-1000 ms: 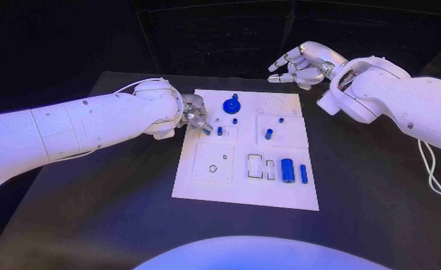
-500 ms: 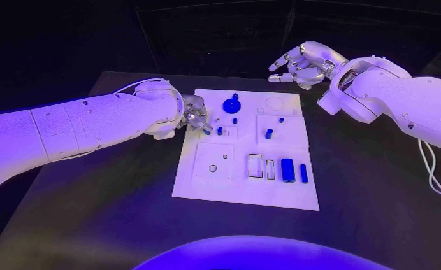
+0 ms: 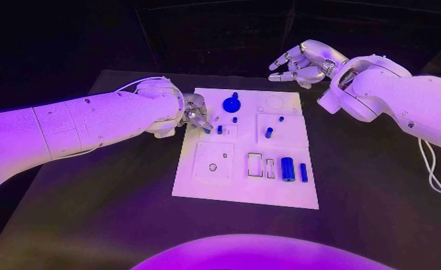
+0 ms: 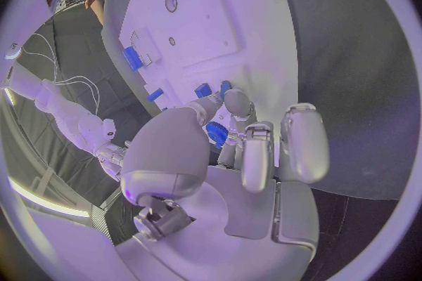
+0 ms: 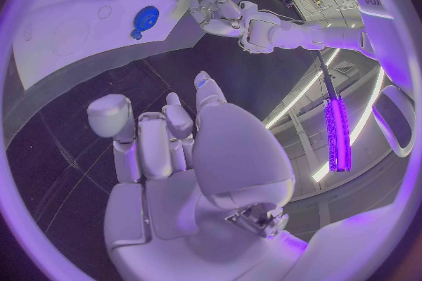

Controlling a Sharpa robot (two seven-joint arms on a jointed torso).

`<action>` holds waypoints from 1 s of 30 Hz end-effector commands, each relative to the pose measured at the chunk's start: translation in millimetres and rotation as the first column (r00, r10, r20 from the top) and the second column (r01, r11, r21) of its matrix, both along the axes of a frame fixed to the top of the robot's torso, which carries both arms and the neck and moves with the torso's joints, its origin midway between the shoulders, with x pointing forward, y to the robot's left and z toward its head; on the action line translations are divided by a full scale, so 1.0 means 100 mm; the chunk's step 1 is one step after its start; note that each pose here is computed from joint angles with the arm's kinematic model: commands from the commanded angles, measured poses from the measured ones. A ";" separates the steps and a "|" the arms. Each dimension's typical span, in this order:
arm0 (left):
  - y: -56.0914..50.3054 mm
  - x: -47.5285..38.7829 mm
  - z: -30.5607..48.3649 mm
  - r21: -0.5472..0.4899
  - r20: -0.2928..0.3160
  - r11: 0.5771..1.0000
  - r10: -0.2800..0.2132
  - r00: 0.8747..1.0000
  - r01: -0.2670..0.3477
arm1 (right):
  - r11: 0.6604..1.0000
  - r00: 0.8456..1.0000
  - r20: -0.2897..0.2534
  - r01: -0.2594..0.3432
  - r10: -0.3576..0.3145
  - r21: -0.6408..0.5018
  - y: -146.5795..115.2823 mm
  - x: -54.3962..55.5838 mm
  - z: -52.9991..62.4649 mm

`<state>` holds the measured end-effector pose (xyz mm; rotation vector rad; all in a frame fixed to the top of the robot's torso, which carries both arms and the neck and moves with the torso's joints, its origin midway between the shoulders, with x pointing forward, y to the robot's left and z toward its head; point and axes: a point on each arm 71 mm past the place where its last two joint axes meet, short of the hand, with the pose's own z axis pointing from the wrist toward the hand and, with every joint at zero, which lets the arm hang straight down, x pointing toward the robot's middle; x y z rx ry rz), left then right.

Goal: Assemble the parts on the task board

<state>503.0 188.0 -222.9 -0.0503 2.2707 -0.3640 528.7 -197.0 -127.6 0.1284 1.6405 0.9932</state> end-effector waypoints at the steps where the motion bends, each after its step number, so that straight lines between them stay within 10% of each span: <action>1: -0.03 -0.021 -0.053 0.027 -0.039 0.999 -0.023 0.999 0.024 | 1.000 1.000 0.004 -0.011 0.011 0.001 0.02 0.00 0.01; 30: -0.05 0.047 -0.069 0.052 -0.047 0.999 0.010 0.999 -0.007 | 1.000 1.000 -0.002 -0.013 0.013 -0.002 0.04 0.01 0.00</action>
